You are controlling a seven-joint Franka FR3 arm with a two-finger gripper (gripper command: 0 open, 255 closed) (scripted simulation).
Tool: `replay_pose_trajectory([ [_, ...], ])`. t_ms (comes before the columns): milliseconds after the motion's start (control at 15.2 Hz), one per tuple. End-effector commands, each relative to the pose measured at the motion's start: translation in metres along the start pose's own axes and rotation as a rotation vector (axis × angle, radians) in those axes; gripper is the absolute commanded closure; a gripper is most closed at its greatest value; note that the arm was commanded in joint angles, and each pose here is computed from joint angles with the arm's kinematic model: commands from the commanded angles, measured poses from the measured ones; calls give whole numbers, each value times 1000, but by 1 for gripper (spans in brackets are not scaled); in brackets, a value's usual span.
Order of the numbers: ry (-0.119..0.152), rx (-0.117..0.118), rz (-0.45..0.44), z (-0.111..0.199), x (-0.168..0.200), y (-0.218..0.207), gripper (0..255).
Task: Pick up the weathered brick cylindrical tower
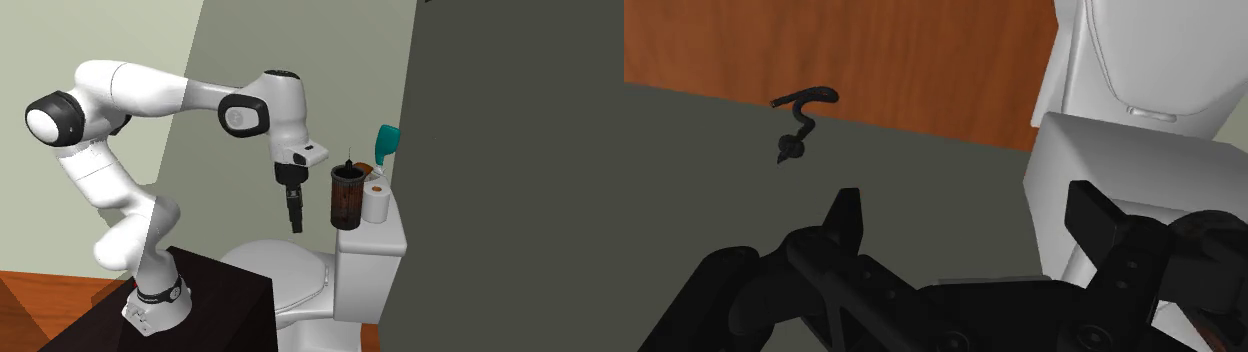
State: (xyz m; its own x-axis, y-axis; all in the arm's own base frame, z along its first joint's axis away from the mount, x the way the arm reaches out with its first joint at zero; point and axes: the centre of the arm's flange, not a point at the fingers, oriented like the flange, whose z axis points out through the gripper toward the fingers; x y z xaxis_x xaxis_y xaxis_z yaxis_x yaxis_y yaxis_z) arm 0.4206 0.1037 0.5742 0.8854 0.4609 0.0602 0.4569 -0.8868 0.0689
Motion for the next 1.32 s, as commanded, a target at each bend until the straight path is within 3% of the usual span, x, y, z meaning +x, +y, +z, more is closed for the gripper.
replay_pose_trajectory([
  [0, 11, 12, -76, -2, 24, -11, 0],
  [660, 64, 71, -441, -20, 113, -90, 0],
  [1254, 112, 124, -770, -45, 163, -183, 0],
])
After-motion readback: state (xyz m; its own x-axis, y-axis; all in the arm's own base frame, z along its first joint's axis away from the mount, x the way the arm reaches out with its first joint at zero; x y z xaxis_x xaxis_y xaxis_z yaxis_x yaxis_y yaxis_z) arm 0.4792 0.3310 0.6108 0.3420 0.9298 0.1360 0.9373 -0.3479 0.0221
